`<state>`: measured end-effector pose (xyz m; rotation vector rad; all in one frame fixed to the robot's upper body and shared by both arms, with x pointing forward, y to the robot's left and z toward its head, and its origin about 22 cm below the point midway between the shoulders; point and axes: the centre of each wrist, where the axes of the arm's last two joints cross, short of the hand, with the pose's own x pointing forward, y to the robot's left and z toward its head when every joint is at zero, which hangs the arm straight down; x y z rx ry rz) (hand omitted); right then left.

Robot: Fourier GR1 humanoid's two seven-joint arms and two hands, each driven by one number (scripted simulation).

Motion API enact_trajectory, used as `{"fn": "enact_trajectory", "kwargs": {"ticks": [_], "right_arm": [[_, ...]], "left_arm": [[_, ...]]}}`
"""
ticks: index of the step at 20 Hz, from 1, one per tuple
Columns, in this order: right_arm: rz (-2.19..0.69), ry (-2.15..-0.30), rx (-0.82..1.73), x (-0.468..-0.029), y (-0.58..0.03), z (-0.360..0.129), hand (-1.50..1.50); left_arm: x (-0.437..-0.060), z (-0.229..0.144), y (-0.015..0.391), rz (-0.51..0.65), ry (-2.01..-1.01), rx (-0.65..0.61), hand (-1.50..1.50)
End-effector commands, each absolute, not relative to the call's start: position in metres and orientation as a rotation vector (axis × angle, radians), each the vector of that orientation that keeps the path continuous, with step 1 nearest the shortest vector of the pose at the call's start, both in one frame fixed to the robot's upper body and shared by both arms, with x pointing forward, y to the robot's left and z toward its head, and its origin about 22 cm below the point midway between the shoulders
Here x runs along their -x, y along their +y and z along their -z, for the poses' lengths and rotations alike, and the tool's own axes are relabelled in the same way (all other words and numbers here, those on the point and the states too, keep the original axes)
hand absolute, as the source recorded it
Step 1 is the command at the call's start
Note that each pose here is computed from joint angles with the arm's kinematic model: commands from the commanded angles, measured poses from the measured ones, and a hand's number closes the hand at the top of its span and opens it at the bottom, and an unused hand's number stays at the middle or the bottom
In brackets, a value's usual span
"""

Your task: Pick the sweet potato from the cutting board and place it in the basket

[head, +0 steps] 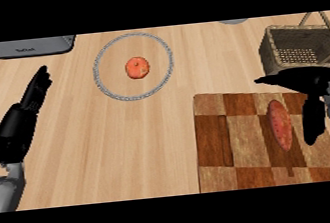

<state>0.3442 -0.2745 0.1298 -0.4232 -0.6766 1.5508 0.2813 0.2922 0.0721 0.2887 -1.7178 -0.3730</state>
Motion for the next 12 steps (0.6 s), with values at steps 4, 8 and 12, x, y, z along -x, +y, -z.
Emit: {"fn": "enact_trajectory", "kwargs": {"ticks": [4,8,12], "right_arm": [[-1.539,-0.722,0.435,-0.341,-0.281,-0.110,-1.50],[-1.533,-0.729,0.451,-0.340,-0.300,-0.092,-1.50],[-1.509,-0.739,0.429,-0.326,-0.278,-0.077,-1.50]], "left_arm": [[-0.272,-0.079,0.294,0.376,-1.719,-0.293,0.00],[-0.268,-0.079,0.295,0.366,-1.726,-0.294,0.00],[-0.287,-0.079,0.294,0.356,-1.710,-0.295,0.00]]}}
